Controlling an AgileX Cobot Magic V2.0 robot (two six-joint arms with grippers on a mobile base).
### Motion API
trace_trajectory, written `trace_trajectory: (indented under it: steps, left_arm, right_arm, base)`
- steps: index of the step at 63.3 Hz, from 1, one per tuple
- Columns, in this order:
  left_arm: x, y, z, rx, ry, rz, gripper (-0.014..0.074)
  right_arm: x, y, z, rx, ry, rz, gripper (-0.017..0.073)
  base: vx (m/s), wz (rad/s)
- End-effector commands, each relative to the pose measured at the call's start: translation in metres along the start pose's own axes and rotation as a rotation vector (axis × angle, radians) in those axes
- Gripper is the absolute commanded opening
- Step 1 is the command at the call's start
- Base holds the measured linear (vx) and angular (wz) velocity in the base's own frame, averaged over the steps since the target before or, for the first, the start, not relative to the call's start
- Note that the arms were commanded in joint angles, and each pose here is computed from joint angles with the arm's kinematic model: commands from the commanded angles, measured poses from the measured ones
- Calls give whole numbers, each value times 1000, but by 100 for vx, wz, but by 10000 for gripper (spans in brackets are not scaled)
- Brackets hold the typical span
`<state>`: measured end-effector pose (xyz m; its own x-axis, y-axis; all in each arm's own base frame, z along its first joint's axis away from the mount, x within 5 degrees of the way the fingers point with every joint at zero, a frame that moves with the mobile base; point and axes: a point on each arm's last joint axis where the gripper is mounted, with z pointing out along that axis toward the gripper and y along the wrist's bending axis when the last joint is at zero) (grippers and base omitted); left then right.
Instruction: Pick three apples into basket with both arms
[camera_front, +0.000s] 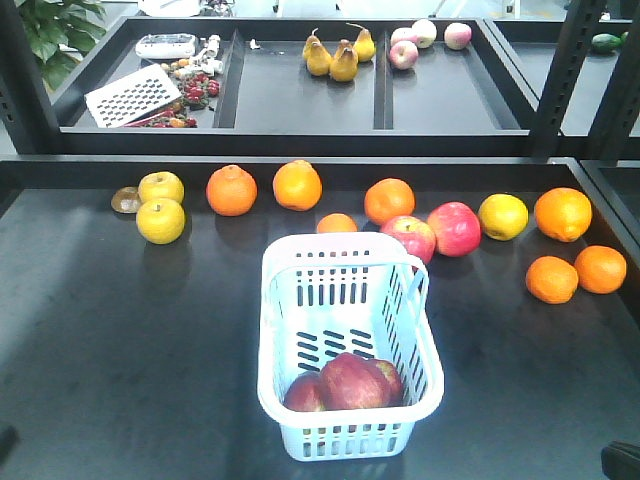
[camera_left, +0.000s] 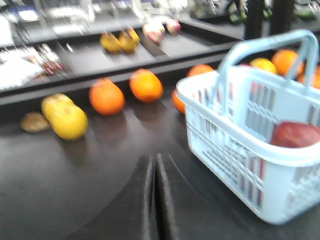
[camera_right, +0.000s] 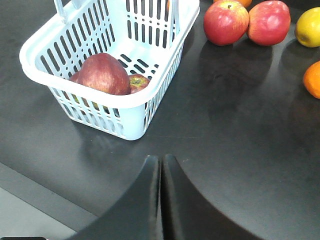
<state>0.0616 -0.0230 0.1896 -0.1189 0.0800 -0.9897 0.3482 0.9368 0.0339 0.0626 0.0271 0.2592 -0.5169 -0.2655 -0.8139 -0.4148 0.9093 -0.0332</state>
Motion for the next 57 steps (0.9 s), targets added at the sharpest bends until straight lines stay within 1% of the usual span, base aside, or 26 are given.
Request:
trace_trajectory:
  steps: [1,12,16,21,23,33,34,39,46,51,57]
  left_arm:
    - [-5,5,-4,-74,-91,-2,-6]
    - [-5,12,-13,-231,-139,-8,-6]
    - [-4,15,-12,-275,-122,-13,-6]
    - [-2,17,-13,-312,-105,-19,-6]
    - [-2,17,-13,-324,-106,-33,-6]
    - [-2,20,-14,-356,-122,-96,-6]
    - [-2,20,-14,-358,-122,-95,-6]
    - [-2,20,-14,-361,-131,-146,-6]
    - [-2,21,-14,-365,-138,-187,-6]
    - [-2,21,-14,-364,-141,-207,-6]
    - [-3,21,-15,-364,-143,-209,-6]
  right_arm:
    - [-12,-1,-4,9,-77,-2,-9]
    - [-12,-1,-4,9,-77,-2,-9]
    - [-12,-1,-4,9,-77,-2,-9]
    - [-12,-1,-4,9,-77,-2,-9]
    - [-12,-1,-4,9,-77,-2,-9]
    - [-12,-1,-4,9,-77,-2,-9]
    - [-12,-1,-4,9,-77,-2,-9]
    - [-12,-1,-4,9,-77,-2,-9]
    - [-12,-1,-4,9,-77,-2,-9]
    - [-12,-1,-4,9,-77,-2,-9]
    - [-12,-1,-4,9,-77,-2,-9]
  base:
    - [0,0]
    - [0,0]
    - [0,0]
    - [0,0]
    - [0,0]
    - [0,0]
    - [0,0]
    - [0,0]
    - [0,0]
    - [0,0]
    - [0,0]
